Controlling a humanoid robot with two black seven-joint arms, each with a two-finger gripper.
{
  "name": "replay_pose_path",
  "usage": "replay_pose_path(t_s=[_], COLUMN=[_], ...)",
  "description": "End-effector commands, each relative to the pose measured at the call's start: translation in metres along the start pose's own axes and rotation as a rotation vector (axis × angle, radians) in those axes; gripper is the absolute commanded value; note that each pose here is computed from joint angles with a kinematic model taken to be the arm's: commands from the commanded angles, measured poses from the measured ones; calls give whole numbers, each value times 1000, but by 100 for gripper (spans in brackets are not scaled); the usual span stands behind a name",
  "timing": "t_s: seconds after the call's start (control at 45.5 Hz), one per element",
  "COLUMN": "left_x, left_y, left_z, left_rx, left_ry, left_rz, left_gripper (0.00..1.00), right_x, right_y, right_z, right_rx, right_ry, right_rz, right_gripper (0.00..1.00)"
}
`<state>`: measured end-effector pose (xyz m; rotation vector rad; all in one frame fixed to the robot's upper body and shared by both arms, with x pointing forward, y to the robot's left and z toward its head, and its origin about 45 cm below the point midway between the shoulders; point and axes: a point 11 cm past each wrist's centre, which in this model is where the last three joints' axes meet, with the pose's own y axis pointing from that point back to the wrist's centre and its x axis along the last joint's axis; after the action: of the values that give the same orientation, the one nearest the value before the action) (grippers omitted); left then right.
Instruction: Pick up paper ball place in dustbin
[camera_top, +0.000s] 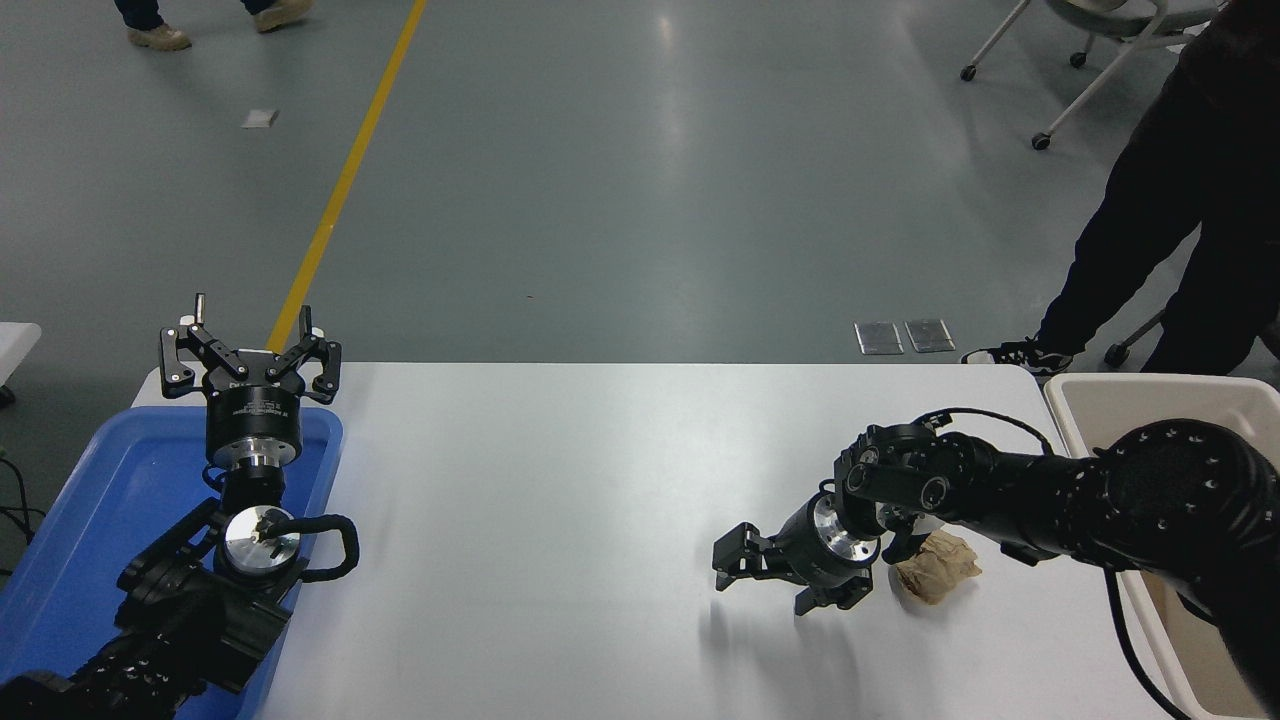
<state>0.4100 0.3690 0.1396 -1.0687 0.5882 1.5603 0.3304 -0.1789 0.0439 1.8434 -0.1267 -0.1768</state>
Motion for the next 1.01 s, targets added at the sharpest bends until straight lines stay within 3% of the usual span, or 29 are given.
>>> replay_pose_path(t_s=[0.0, 0.308, 0.549, 0.769, 0.989], left_x=[-1, 0, 0, 0, 0], left_y=[0, 0, 0, 0, 0], left_z=[0, 0, 0, 2, 2], left_rx=[1, 0, 0, -3, -3], left_ry=[0, -3, -3, -3, -3], left_rz=[-4, -2, -2, 0, 0], left_gripper=[99, 99, 99, 99, 99], right_x=[0, 16, 40, 73, 73], right_y=[-4, 16, 74, 197, 310], right_z=[8, -12, -71, -61, -45], right_rx=[-13, -18, -15, -68, -75], right_ry=[-10, 37, 180, 221, 214], right_rz=[8, 38, 91, 202, 315], right_gripper=[100, 100, 100, 100, 100])
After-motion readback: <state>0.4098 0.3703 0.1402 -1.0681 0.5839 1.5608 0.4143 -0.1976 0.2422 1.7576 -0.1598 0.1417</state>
